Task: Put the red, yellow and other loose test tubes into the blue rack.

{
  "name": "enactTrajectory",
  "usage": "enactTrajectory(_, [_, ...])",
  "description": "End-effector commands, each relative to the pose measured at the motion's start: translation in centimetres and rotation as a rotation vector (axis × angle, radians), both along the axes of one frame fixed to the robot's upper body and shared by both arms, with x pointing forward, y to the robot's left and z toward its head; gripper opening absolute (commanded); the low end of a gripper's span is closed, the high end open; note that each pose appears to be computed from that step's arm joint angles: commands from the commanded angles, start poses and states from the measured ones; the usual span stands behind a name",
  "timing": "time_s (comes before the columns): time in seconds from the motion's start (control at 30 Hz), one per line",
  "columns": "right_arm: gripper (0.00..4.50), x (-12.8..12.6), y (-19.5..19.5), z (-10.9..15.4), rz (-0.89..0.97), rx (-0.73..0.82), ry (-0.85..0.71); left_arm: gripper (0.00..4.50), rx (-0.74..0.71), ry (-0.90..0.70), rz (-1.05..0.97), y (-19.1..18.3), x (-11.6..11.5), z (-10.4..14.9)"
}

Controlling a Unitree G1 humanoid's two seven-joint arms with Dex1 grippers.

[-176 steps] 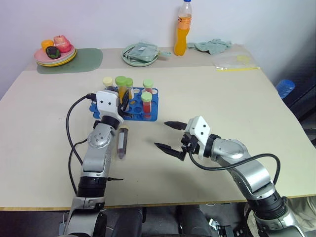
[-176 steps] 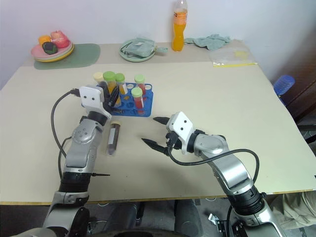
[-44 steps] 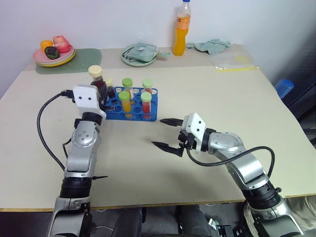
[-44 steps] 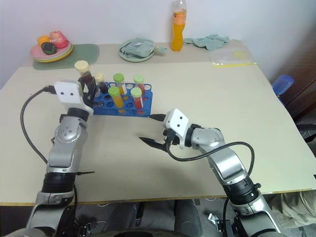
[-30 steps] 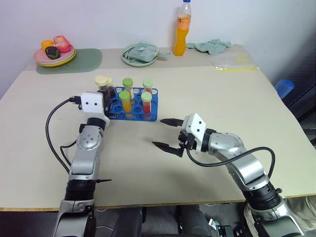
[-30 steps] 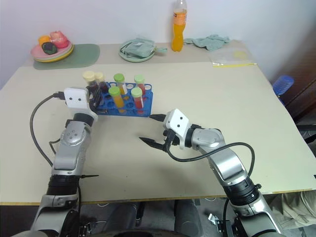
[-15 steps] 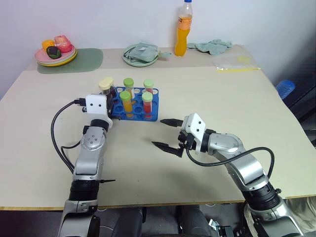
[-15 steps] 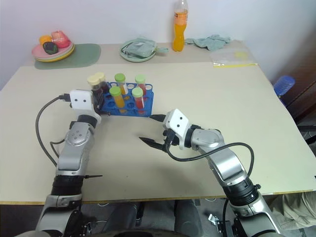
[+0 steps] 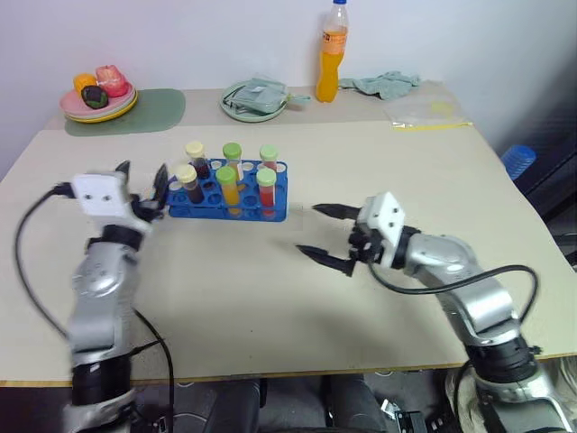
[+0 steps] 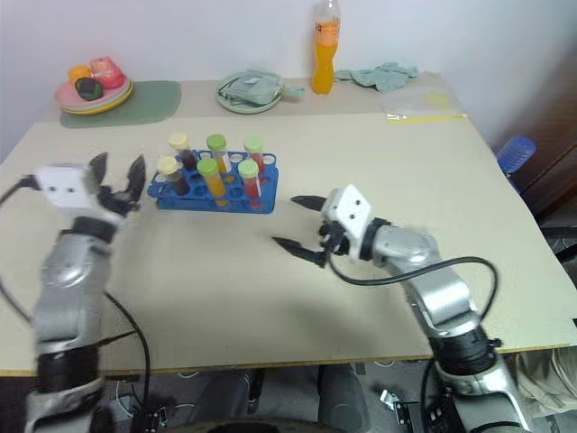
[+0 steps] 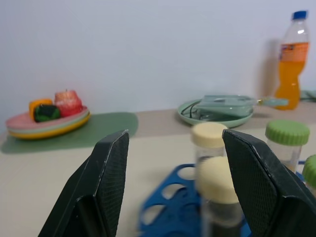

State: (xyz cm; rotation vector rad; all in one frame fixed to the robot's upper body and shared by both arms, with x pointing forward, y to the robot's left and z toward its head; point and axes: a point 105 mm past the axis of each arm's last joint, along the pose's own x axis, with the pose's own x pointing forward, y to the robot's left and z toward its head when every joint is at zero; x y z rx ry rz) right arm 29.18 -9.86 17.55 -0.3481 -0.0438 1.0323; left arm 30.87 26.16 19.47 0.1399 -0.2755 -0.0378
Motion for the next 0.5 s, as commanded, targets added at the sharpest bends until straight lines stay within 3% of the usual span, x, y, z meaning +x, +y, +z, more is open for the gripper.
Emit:
enactTrajectory(0.03, [4.18,0.3,-4.7,1.9,-0.125,0.008,-0.015,3.07,0.044,0.078,-0.115,0.8,-2.2,0.1])
enactTrajectory(0.23, [4.18,0.5,-10.8,1.2,-0.299,-0.062,0.025,3.07,0.135,0.250,-0.184,2.9,-3.5,-2.5])
enactTrajectory(0.5, [4.18,0.5,-10.8,0.2,-0.293,-0.072,0.039,3.07,0.118,0.272,-0.202,2.0,-3.2,-4.0])
